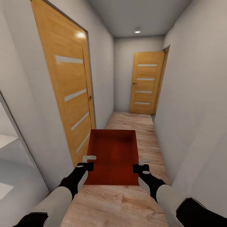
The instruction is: Move the two storage containers from the living room to the garage. In the garage, place one container on the floor and stack the other container on top of it (either order is fine).
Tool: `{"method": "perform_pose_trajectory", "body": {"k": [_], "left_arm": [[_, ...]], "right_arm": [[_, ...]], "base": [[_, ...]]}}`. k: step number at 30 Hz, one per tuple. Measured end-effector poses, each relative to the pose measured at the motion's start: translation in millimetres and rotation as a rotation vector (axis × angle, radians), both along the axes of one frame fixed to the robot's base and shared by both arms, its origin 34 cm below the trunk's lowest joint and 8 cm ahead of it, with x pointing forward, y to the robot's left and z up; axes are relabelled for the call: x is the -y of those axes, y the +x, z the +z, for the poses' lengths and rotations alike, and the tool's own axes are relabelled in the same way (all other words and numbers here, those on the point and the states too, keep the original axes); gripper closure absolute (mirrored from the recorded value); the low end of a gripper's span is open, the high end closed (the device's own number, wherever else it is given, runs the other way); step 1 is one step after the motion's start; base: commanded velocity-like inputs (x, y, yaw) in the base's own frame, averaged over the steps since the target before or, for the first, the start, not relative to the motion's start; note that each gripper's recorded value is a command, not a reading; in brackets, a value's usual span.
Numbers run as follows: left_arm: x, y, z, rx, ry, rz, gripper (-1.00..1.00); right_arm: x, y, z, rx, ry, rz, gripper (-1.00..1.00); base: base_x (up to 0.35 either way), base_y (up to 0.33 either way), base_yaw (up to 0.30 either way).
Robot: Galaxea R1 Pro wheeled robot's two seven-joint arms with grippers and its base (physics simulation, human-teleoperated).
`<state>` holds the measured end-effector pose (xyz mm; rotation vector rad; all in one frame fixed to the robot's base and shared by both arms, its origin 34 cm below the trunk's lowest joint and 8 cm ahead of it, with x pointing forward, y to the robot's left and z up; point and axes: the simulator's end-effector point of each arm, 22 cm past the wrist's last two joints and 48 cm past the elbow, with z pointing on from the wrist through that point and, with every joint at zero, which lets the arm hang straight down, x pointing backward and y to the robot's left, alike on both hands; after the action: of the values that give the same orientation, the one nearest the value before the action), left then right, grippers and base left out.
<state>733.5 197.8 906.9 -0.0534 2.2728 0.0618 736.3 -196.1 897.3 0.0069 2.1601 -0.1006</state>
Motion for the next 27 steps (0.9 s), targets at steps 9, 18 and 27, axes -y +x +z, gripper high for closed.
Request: {"method": "perform_pose_trajectory", "body": {"k": [9,18,27], "left_arm": [[0.0,0.2,0.2,0.0,0.0,0.0,1.0],[-0.1,0.1,0.1,0.0,0.0,0.0,1.0],[-0.1,-0.1,-0.3,-0.001,-0.001,0.0,1.0]], "right_arm": [[-0.1,0.0,0.1,0.0,0.0,-0.001,1.0],[-0.1,0.0,0.0,0.0,0.0,-0.001,1.0],[-0.1,-0.2,-0.2,-0.001,0.0,0.0,1.0]], "base": [[0.318,0.097,-0.137],[0.318,0.097,-0.281],[0.318,0.097,-0.285]]}}
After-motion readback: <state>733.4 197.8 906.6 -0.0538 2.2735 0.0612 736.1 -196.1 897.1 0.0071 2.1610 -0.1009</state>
